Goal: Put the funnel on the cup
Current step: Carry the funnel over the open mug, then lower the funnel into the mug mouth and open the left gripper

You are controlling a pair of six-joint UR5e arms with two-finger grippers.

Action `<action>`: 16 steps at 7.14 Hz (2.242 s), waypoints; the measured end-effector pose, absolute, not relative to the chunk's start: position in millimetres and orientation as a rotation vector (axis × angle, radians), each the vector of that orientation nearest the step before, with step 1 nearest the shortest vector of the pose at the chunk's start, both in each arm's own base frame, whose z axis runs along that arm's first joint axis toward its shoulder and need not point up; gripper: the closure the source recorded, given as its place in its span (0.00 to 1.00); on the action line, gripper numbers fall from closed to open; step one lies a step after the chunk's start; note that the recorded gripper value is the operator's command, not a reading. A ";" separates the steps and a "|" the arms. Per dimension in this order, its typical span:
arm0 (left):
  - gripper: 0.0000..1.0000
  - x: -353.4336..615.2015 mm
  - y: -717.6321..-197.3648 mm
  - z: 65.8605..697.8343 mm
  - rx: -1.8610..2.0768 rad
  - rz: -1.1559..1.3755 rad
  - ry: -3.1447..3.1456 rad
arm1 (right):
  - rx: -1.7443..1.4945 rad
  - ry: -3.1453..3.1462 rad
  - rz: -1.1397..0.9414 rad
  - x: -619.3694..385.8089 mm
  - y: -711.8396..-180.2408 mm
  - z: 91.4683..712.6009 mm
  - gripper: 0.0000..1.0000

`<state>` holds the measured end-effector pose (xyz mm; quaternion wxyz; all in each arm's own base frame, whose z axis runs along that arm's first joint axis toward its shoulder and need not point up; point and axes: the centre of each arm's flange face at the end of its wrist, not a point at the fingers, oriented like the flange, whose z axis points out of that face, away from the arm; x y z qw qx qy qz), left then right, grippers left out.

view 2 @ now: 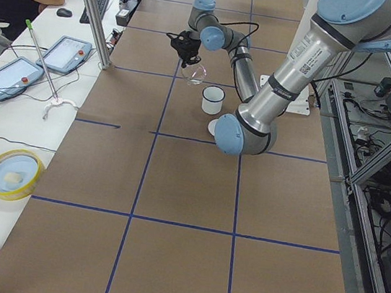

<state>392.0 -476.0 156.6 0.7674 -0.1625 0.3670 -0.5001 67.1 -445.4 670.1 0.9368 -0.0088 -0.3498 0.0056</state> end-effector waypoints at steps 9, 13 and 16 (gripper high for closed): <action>1.00 487.3 -444.9 184.4 -0.403 -0.967 0.572 | -0.018 -0.715 0.011 67.2 -445.4 670.1 0.00; 1.00 500.2 -436.9 194.6 -0.403 -0.945 0.570 | -0.018 -0.715 0.011 67.2 -445.4 670.1 0.00; 1.00 506.8 -438.7 199.7 -0.403 -0.938 0.582 | -0.018 -0.715 0.011 67.2 -445.4 670.0 0.00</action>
